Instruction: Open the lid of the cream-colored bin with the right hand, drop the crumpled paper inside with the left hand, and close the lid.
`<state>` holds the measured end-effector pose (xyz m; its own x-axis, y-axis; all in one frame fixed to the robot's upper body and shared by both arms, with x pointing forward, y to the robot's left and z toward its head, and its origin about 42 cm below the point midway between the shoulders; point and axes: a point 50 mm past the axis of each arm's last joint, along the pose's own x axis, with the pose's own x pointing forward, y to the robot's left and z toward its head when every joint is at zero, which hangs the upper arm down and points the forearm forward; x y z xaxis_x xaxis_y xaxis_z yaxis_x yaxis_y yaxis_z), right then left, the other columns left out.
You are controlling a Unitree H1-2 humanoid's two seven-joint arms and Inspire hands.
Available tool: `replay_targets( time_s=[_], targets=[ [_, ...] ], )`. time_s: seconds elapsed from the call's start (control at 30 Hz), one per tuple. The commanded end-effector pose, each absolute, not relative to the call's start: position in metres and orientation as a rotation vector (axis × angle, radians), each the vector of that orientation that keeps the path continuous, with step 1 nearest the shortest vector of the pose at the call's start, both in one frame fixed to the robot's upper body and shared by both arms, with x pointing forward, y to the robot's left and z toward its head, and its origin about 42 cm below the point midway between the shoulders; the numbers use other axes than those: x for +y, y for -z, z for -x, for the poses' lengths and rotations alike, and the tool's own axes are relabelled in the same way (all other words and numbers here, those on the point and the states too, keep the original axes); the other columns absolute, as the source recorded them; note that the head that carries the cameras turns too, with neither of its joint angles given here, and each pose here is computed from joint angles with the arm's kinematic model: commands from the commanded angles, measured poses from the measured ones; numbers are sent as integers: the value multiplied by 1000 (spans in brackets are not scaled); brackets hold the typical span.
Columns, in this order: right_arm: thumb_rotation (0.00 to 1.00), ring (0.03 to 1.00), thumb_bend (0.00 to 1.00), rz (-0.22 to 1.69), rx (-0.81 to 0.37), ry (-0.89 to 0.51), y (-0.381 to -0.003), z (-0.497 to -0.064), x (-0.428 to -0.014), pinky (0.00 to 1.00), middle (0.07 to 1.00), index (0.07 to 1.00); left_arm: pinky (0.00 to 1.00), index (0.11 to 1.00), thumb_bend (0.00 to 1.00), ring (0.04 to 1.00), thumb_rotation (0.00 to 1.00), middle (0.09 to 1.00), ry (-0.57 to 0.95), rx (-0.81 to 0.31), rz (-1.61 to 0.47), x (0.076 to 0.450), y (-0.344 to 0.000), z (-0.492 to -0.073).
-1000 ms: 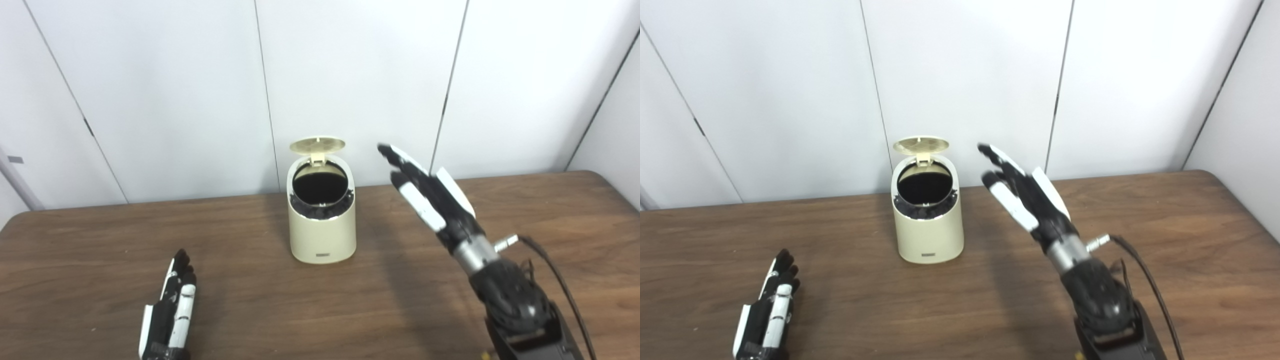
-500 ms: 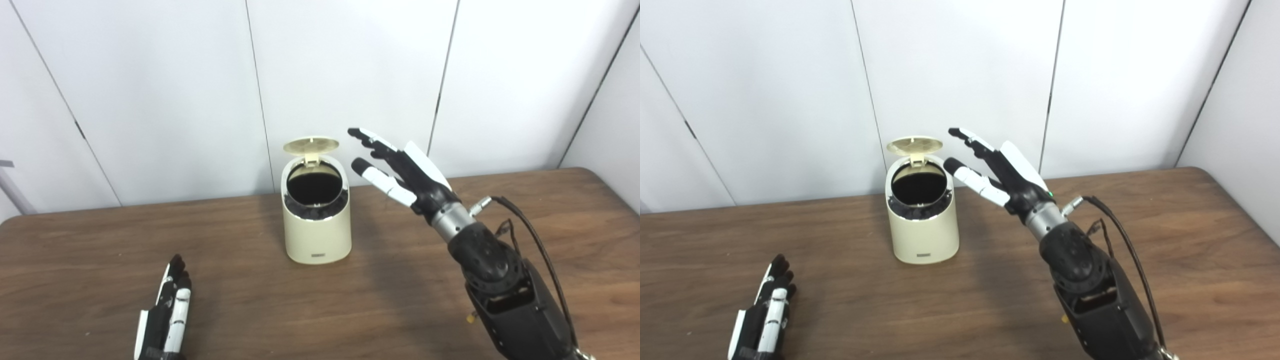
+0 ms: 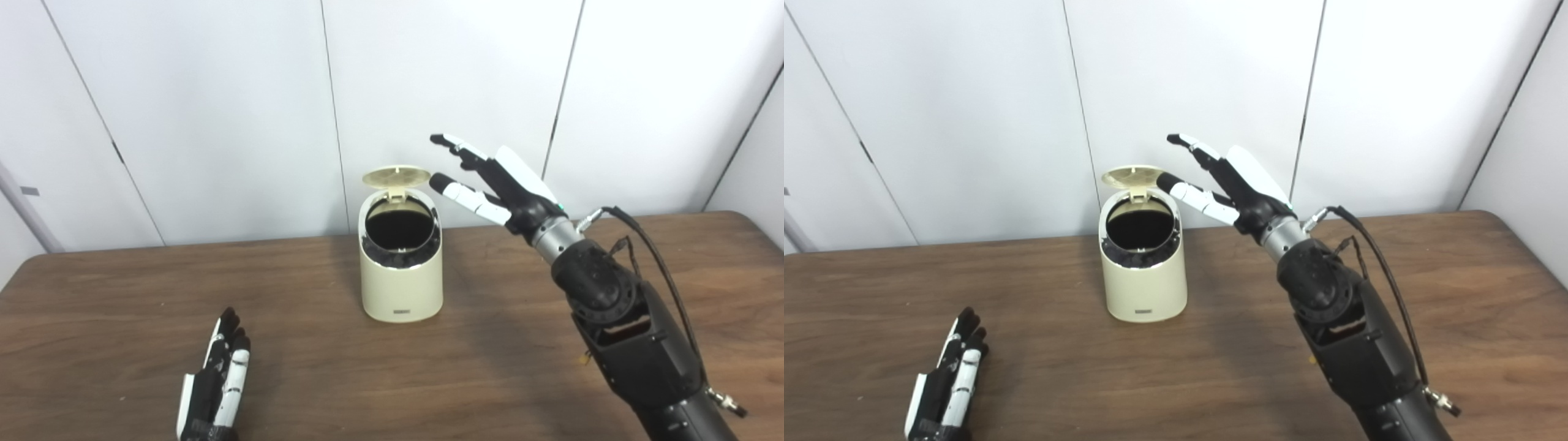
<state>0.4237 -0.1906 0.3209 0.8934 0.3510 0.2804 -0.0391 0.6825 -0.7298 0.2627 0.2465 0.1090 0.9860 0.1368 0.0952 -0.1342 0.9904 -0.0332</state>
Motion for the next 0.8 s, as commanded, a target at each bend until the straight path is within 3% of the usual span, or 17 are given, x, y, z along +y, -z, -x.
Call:
replay_targets(
  time_s=[0.0,0.57,0.77],
  targets=[
    [1000,953,532,832,-514,-219,-351,-426,-187,907,959,930,977,1000,441,982,723,994,-148,-55,25,247,-91,-252],
    [995,903,490,895,-513,-286,-348,-430,-185,833,922,898,979,1000,472,977,739,987,-141,-42,27,240,-87,-255],
    [1000,940,520,944,-520,-312,-348,-434,-178,893,934,908,980,995,447,967,712,979,-165,-37,64,240,-83,-257]
  ],
)
